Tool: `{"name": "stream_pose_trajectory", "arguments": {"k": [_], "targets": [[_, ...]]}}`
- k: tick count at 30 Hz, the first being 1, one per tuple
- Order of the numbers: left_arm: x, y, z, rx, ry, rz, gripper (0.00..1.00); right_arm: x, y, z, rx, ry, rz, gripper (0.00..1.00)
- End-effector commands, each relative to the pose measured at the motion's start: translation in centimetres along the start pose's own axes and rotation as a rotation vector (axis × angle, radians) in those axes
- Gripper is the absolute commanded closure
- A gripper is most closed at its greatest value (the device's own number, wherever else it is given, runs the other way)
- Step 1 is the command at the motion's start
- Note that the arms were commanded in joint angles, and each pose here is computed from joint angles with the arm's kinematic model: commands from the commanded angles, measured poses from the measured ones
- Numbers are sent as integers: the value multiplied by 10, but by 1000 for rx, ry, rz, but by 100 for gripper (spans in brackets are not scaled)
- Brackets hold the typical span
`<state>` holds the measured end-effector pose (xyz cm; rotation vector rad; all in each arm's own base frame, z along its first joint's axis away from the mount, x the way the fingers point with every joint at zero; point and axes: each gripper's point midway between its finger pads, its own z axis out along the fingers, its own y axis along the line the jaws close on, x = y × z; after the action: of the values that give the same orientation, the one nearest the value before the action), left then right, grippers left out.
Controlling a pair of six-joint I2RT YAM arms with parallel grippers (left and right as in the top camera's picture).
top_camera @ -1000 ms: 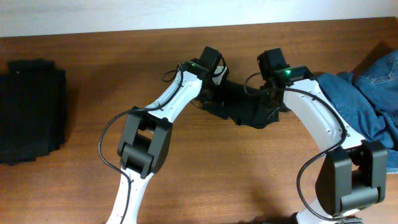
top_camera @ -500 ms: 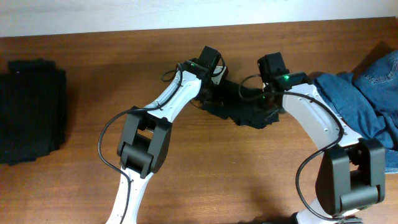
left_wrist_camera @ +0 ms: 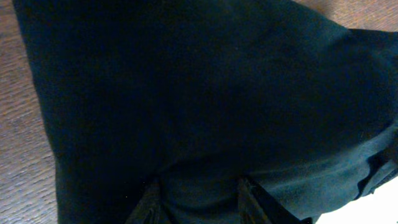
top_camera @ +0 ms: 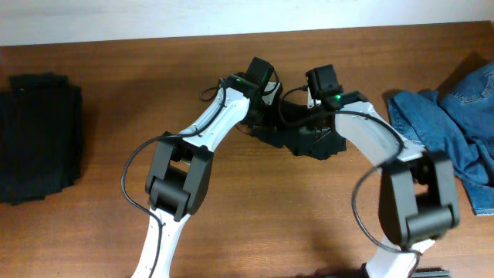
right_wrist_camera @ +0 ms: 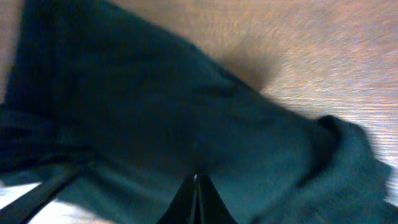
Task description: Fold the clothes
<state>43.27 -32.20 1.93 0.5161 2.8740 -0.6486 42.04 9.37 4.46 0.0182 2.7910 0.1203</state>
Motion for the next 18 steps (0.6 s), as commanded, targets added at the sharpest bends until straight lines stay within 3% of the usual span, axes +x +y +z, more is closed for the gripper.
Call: {"name": "stream_pose_trajectory", "arguments": {"k": [1,10,18], "targets": [[16,39,22,-97,62,-56,59,13,-2,21,16,54,-11,96],[21,55,19,-171,75,-64,58,38,-75,14,320,157,16,96],[18,63,16,-174,69,-81,59,55,-126,3,378,243,121,96]]}}
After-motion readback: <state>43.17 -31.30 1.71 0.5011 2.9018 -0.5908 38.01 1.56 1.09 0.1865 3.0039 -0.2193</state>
